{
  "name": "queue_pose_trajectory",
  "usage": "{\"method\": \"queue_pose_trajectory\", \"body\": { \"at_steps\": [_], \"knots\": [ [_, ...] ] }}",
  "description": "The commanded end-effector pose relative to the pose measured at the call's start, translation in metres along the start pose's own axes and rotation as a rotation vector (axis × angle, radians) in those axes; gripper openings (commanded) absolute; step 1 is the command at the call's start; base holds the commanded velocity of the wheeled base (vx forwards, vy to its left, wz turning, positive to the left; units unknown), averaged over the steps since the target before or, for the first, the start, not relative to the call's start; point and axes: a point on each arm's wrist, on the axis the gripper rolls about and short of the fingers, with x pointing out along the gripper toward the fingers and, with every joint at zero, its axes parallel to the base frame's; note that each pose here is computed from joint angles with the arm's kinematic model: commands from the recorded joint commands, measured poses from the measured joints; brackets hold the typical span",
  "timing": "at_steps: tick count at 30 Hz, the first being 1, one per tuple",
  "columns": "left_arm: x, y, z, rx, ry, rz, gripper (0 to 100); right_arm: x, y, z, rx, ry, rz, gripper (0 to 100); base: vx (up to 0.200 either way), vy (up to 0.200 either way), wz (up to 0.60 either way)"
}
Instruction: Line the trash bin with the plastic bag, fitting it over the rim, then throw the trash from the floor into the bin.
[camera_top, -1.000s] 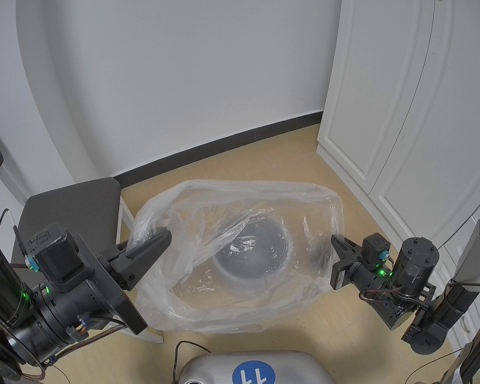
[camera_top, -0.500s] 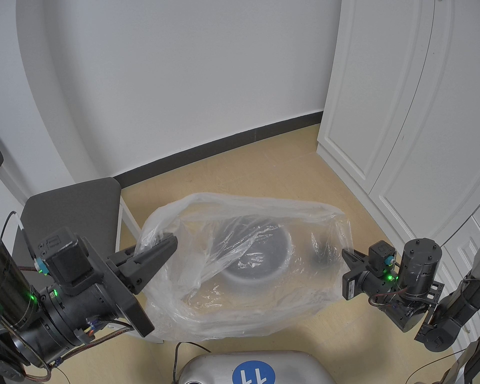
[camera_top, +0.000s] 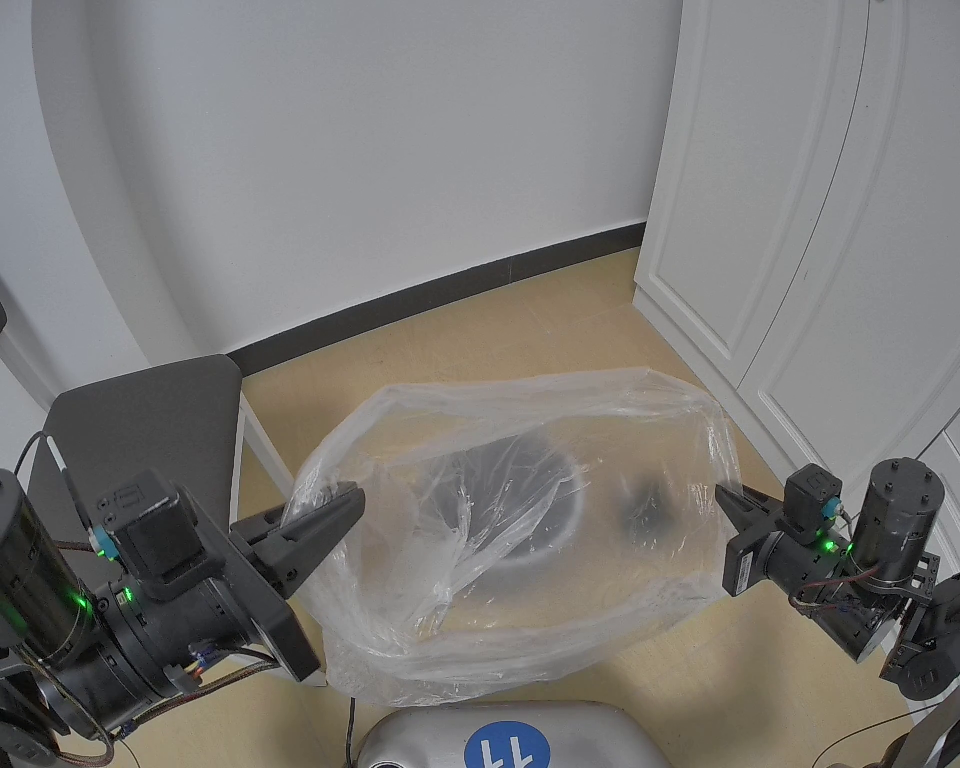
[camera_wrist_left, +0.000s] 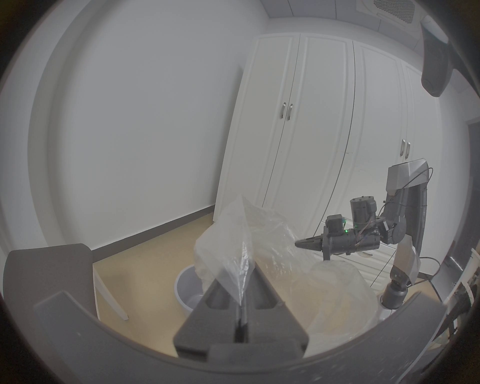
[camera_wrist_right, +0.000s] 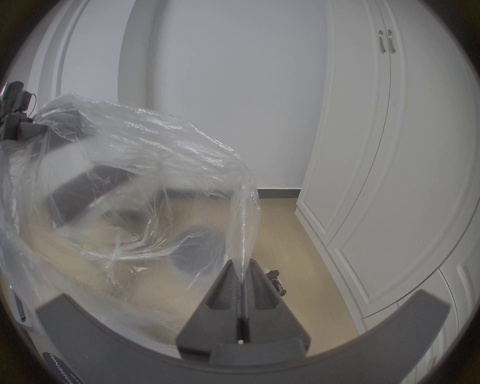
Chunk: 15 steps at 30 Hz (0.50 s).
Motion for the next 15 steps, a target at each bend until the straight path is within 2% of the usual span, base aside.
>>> {"method": "queue_pose_trajectory", "body": {
  "at_steps": [1, 7, 12, 15],
  "knots": [
    [0.001, 0.000, -0.003, 0.002, 0.012, 0.000, 0, -0.011, -0.004, 0.003, 0.008, -0.026, 0.010, 0, 0.000, 0.000, 0.00],
    [0.001, 0.001, -0.007, 0.014, 0.038, 0.017, 0, -0.014, -0.008, 0.002, 0.004, -0.025, -0.004, 0, 0.000, 0.000, 0.00],
    [0.008, 0.003, -0.014, 0.038, 0.078, 0.084, 0, -0.018, -0.008, 0.001, -0.005, -0.025, 0.006, 0, 0.000, 0.000, 0.00],
    [0.016, 0.008, -0.024, 0.101, 0.138, 0.169, 0, -0.021, -0.009, -0.003, -0.028, -0.011, 0.009, 0, 0.000, 0.000, 0.00]
  ]
}}
